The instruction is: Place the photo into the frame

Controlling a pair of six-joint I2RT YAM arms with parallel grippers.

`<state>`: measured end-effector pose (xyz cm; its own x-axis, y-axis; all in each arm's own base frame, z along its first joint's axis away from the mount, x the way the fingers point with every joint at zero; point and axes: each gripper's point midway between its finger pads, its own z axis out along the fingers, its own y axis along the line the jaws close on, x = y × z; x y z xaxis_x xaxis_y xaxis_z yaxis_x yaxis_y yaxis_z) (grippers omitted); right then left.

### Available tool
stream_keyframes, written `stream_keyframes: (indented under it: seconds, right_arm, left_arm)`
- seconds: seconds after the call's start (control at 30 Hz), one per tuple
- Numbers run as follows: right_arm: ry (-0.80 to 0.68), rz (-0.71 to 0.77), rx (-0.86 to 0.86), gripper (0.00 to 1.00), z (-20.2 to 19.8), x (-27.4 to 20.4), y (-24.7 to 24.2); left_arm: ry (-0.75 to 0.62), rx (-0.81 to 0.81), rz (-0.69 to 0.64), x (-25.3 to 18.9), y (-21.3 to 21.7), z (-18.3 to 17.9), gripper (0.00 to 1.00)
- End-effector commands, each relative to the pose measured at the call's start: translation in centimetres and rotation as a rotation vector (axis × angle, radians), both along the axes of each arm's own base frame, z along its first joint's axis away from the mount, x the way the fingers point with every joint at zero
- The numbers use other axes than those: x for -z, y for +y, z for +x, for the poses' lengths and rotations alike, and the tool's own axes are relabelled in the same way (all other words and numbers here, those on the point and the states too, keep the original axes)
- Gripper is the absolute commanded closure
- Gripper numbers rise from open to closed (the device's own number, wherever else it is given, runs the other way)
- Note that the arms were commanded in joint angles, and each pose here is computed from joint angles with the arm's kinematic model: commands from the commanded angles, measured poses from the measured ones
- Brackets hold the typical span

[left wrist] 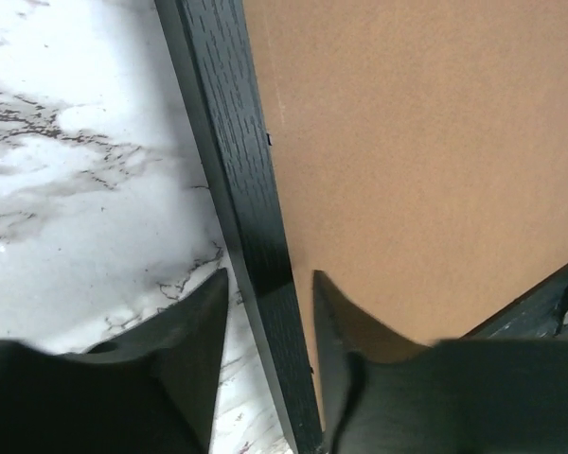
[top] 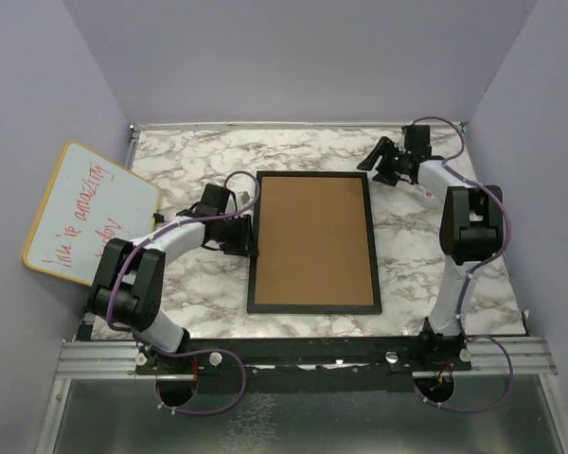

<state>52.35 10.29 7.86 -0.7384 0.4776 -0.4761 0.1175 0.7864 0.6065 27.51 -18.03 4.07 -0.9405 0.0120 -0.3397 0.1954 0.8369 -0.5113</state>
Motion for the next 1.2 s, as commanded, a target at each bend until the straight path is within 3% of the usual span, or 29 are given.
stream_keyframes:
  seconds: [0.0,0.1,0.23,0.5,0.57,0.63,0.73,0.8,0.97,1.17]
  right_arm:
    - [-0.023,-0.053,0.047,0.32,-0.5,-2.9,-1.7]
    - [-0.016,0.008,0.003,0.32,-2.1,-4.6,-0.5]
    - [-0.011,0.199,-0.095,0.43,-5.1,-6.1,4.1]
    - [0.032,0.441,-0.363,0.55,-11.2,-7.8,17.6]
    - [0.057,0.495,-0.428,0.6,-12.5,-7.4,20.1]
    - [0.09,0.508,-0.485,0.62,-13.5,-6.7,22.0]
    - [0.121,0.504,-0.523,0.62,-14.5,-5.7,23.6]
    - [0.138,0.512,-0.542,0.62,-15.0,-5.3,24.5]
    - [0.18,0.506,-0.56,0.63,-16.1,-3.6,25.5]
    - [0.203,0.431,-0.587,0.65,-18.4,-1.7,24.2]
  left_arm:
    - [-0.092,-0.074,-0.004,-3.7,1.0,2.0,0.48]
    - [-0.156,-0.118,-0.049,-5.9,1.5,4.4,0.33]
    - [-0.156,-0.167,-0.1,-5.7,1.0,7.6,0.32]
    - [-0.089,-0.199,-0.176,-3.2,-1.2,12.6,0.51]
    - [-0.066,-0.216,-0.147,-1.8,-0.9,12.9,0.59]
    - [-0.055,-0.272,-0.051,-0.1,0.7,13.1,0.72]
    - [-0.048,-0.288,0.008,1.4,1.8,12.3,0.77]
    - [-0.028,-0.266,-0.046,1.8,0.9,11.6,0.77]
    - [0.076,-0.261,-0.186,3.2,-1.5,9.1,0.95]
    - [0.168,-0.318,-0.236,3.8,-3.8,6.4,1.0]
